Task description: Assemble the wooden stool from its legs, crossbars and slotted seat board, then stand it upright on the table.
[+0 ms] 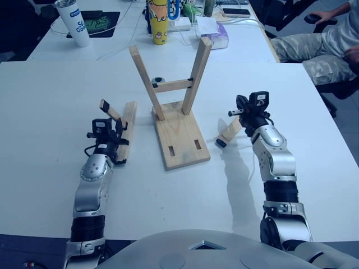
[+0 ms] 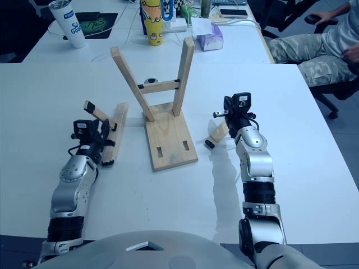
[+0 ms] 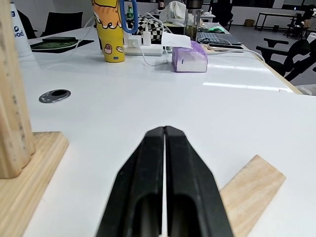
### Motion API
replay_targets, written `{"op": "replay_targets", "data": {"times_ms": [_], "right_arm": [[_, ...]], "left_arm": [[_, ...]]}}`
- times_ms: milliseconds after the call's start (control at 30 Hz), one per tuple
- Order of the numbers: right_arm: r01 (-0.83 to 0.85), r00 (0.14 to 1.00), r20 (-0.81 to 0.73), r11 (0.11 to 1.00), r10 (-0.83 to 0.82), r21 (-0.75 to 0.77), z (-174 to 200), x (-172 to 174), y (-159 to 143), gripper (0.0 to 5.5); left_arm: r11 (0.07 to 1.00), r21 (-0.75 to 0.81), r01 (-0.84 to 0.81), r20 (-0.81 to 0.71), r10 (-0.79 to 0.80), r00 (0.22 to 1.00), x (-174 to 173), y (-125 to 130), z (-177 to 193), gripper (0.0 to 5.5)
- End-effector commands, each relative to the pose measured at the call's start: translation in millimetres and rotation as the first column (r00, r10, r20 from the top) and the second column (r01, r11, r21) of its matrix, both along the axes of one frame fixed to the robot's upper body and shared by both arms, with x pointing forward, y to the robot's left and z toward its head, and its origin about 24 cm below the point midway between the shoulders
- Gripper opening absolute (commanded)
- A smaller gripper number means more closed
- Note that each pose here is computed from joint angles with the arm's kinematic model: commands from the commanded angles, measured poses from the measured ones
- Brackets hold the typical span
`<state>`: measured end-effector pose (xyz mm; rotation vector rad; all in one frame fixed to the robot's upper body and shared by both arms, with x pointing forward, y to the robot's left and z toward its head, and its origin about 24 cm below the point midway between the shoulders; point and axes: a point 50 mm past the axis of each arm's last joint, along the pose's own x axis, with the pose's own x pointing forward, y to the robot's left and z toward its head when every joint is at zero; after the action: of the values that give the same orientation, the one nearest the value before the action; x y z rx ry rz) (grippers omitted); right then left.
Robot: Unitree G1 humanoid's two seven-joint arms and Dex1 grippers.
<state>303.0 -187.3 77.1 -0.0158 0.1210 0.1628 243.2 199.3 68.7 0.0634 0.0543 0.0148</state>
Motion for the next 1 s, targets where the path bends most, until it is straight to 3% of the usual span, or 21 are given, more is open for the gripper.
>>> {"op": "replay_targets", "data": {"times_ms": [33, 200, 400, 700, 767, 833, 1000], "right_arm": [[-0.02, 1.0, 0.005, 0.999, 0.02, -0.027, 6, 5, -2, 0.0], [-0.023, 1.0, 0.01, 0.999, 0.023, -0.031, 8, 8, -2, 0.0], [-0.01, 1.0, 0.009, 1.0, 0.01, -0.02, 5, 6, -1, 0.0], [0.003, 1.0, 0.01, 1.0, -0.003, -0.01, 3, 5, 0, 0.0], [0.007, 1.0, 0.009, 1.0, -0.007, -0.009, 3, 5, -1, 0.0], [0.01, 1.0, 0.009, 1.0, -0.01, -0.007, 3, 5, -1, 0.0], [0.011, 1.0, 0.009, 1.0, -0.011, -0.004, 3, 5, -1, 0.0]], "left_arm": [[1.0, -0.014, -0.025, 0.156, 0.027, 0.987, 4, -5, 32, 1.99], [0.999, 0.008, -0.038, 0.322, 0.033, 0.946, 9, -5, 72, 1.99], [0.999, 0.046, -0.014, 0.416, -0.007, 0.909, 19, -2, 107, 1.99], [0.997, 0.076, 0.025, 0.486, -0.059, 0.872, 33, -2, 148, 0.7], [0.998, 0.052, 0.02, 0.438, -0.041, 0.898, 37, 1, 139, 0.33], [1.0, 0.012, 0.023, 0.268, -0.025, 0.963, 43, 3, 108, 0.02], [0.993, -0.093, 0.077, -0.106, -0.087, 0.991, 39, -16, 20, 0.02]]}}
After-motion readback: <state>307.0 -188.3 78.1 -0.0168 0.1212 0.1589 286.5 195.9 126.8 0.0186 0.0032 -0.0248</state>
